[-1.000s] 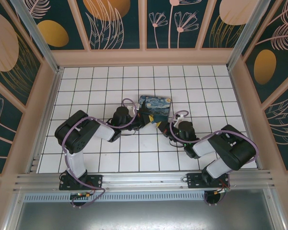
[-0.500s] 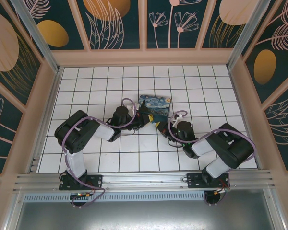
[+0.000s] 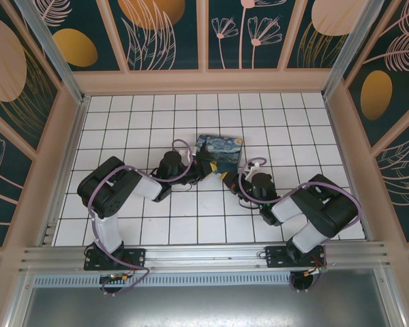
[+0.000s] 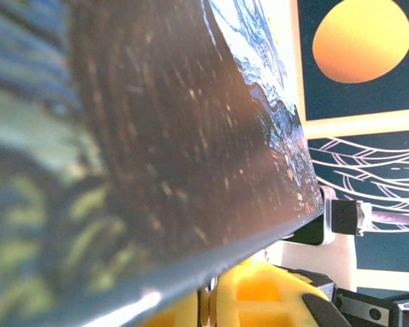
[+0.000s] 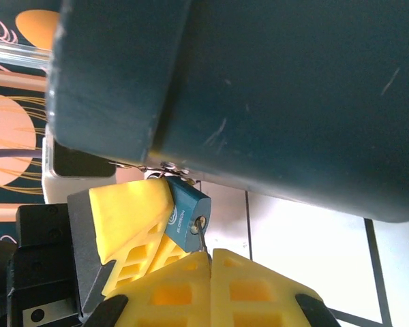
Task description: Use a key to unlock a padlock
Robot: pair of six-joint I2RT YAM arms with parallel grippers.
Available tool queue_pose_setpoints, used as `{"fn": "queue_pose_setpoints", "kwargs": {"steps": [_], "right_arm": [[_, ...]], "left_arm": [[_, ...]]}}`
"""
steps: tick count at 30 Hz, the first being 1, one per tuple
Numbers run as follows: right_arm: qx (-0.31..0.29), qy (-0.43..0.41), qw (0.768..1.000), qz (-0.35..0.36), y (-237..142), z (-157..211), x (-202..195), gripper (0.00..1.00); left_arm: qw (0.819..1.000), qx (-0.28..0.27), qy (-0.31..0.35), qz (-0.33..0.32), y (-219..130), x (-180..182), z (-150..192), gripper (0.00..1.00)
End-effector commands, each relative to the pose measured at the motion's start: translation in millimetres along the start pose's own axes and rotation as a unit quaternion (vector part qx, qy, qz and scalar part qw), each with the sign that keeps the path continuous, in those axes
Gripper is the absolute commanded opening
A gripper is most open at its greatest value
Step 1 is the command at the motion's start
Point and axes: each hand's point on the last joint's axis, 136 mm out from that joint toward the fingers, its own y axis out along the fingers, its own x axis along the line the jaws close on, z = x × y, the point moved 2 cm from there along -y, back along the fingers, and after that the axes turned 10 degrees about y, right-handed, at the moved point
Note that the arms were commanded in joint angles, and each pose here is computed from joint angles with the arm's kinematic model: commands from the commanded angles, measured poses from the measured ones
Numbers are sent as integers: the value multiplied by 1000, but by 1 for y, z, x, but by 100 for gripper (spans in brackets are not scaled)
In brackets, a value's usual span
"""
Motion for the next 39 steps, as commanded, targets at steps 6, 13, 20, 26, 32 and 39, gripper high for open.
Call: {"fn": "queue_pose_setpoints", "kwargs": {"steps": [6, 13, 20, 26, 32, 39], "right_arm": [[-15, -42, 991, -124, -7, -2, 56, 0], [18, -66, 988, -137, -1, 6, 65, 0], [17, -112, 987, -111, -6, 8, 60, 0], [14, -132, 986, -97, -12, 4, 59, 0], [28, -131, 985, -111, -13, 9, 63, 0], [32, -81, 982, -168, -18, 12, 75, 0]], "left_arm": [[998, 10, -17, 61, -5, -29, 3, 0], [998, 20, -22, 52, -4, -25, 6, 0], [999, 41, -17, 9, 0, -11, 10, 0], [999, 51, -7, -10, 3, -5, 11, 0], [998, 54, -11, -13, 5, -4, 11, 0], [998, 62, -30, -3, 6, -6, 14, 0]]}}
